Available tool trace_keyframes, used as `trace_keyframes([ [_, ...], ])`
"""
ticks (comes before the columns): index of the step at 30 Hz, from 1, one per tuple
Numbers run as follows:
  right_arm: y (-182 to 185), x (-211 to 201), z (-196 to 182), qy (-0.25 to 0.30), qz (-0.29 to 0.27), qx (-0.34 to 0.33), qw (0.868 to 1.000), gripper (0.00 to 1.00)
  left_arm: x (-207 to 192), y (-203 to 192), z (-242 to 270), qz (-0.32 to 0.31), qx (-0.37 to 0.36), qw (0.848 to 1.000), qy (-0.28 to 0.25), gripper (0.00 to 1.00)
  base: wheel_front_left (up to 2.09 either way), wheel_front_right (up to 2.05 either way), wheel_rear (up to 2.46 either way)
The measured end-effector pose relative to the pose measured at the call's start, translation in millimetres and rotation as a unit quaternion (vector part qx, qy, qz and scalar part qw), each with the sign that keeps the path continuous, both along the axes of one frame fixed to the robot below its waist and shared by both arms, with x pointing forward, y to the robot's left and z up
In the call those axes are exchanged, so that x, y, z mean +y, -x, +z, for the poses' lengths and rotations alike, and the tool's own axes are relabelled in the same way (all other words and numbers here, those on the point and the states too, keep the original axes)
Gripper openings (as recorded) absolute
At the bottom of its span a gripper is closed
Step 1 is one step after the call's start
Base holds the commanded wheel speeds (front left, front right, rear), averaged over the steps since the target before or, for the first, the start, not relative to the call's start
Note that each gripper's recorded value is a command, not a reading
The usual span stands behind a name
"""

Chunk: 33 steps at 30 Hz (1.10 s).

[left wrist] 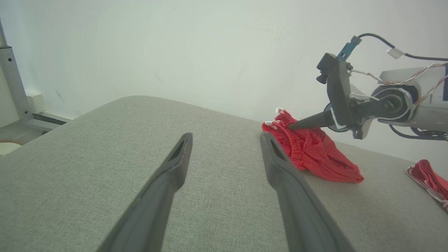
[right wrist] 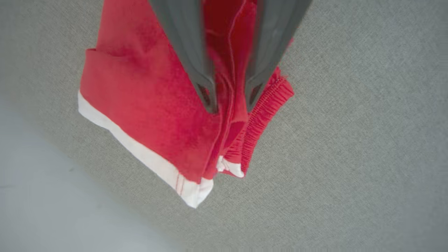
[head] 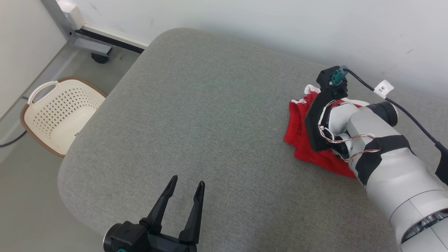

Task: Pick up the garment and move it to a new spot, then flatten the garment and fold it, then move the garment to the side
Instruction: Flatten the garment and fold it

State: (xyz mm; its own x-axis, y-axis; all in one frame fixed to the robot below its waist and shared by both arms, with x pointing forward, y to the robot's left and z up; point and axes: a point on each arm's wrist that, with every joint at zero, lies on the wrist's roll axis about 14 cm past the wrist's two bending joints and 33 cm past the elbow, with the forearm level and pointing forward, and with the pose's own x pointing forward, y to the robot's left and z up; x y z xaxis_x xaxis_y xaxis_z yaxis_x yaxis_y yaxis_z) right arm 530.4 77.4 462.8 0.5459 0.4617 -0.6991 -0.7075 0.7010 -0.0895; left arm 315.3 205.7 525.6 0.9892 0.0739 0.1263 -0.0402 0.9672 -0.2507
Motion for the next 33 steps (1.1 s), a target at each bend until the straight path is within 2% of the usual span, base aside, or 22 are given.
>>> trace_keyframes([
  [3, 0, 10, 9, -0.031, 0.001, -0.009, 0.999, 1.0, 4, 3, 1, 0.008, -0.002, 1.0, -0.001, 1.0, 0.0, 0.0, 0.0],
  [6, -10, -1, 23, -0.056, -0.017, -0.034, 0.998, 1.0, 7, 3, 4, 0.01, -0.006, 1.0, -0.003, 1.0, 0.0, 0.0, 0.0],
  [11, -32, -49, 38, -0.056, -0.054, -0.093, 0.993, 1.0, -1, -1, 9, -0.006, -0.017, 1.0, -0.002, 1.0, 0.0, 0.0, 0.0],
  [14, -37, -87, 32, -0.035, -0.074, -0.12, 0.989, 1.0, -9, -5, 12, -0.019, -0.023, 1.0, 0.0, 1.0, 0.0, 0.0, 0.0],
  [15, -37, -87, 32, -0.035, -0.074, -0.12, 0.989, 1.0, -9, -5, 12, -0.019, -0.023, 1.0, 0.0, 1.0, 0.0, 0.0, 0.0],
  [16, -36, -97, 25, -0.026, -0.078, -0.122, 0.989, 0.84, -12, -7, 12, -0.023, -0.023, 0.999, 0.001, 1.0, 0.0, 0.0, 0.0],
  [18, -29, -108, 10, -0.014, -0.074, -0.125, 0.989, 0.0, -16, -10, 13, -0.029, -0.024, 0.999, 0.004, 1.0, 0.0, 0.0, 0.0],
  [21, -11, -98, -19, -0.004, -0.049, -0.105, 0.993, 0.0, -18, -14, 12, -0.031, -0.023, 0.999, 0.005, 1.0, 0.0, 0.0, 0.0],
  [24, 14, -65, -38, -0.019, -0.006, -0.092, 0.996, 0.0, -18, -17, 11, -0.031, -0.022, 0.999, 0.006, 1.0, 0.0, 0.0, 0.0],
  [33, 56, -14, -40, -0.039, 0.069, -0.088, 0.993, 0.0, -16, -16, 14, -0.029, -0.028, 0.999, 0.004, 1.0, 0.0, 0.0, 0.0],
])
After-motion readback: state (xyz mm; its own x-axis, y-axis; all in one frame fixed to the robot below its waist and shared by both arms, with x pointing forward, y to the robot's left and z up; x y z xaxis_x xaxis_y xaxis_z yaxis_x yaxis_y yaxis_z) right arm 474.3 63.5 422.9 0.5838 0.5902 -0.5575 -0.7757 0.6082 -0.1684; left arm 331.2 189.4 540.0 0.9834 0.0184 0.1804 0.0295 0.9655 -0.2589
